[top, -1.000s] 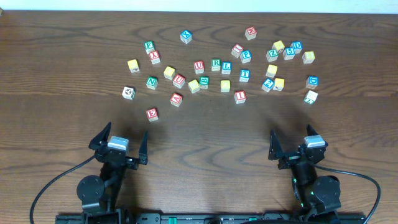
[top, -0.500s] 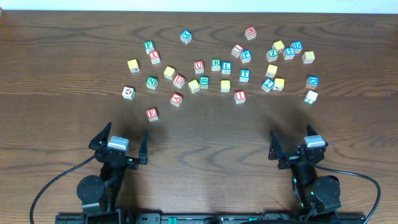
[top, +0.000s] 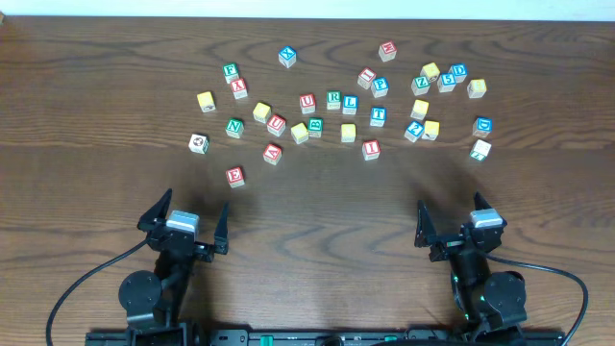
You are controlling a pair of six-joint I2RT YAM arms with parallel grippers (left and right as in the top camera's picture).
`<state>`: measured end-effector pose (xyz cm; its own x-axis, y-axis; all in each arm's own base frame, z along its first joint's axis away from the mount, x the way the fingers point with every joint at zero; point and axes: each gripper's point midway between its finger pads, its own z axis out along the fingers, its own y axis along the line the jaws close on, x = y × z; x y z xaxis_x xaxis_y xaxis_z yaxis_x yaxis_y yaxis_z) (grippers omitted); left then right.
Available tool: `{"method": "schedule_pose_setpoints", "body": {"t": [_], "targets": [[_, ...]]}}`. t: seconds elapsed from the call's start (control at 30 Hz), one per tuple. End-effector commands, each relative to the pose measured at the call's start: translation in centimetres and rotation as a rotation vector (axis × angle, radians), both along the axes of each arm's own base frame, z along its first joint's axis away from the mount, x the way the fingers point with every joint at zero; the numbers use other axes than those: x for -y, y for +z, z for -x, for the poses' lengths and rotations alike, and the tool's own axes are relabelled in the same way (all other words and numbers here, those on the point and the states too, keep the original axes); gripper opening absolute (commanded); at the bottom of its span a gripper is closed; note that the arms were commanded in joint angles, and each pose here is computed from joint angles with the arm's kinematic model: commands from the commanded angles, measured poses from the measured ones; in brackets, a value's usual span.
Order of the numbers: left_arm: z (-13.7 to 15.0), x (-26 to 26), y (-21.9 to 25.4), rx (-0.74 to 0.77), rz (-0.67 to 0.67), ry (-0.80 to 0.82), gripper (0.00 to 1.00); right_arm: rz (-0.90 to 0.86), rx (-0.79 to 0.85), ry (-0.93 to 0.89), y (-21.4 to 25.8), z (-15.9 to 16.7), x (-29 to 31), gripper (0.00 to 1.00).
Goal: Spell out NEURIPS
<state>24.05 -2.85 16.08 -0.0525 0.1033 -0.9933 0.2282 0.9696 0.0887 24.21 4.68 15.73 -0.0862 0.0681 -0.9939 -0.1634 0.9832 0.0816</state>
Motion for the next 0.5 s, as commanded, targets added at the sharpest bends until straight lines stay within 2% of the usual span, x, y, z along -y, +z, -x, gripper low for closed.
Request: {"method": "schedule_pose_setpoints", "body": {"t": [0.0,0.3,0.47], "targets": [[0.0,-0.1,-1.7,-0.054,0.011,0.007,0.98,0.007,-0.004,-0.001,-0.2,0.0,0.1,0.99],[0.1,0.4,-1.4,-0.045,0.018,-0.025,0.98,0.007,-0.004,-0.001,-0.2,0.0,0.1,0.99],[0.3,0.4,-0.3,-0.054,0.072,-0.018,0.98,0.007,-0.004,-0.001,-0.2,0.0,0.1,0.99]]}}
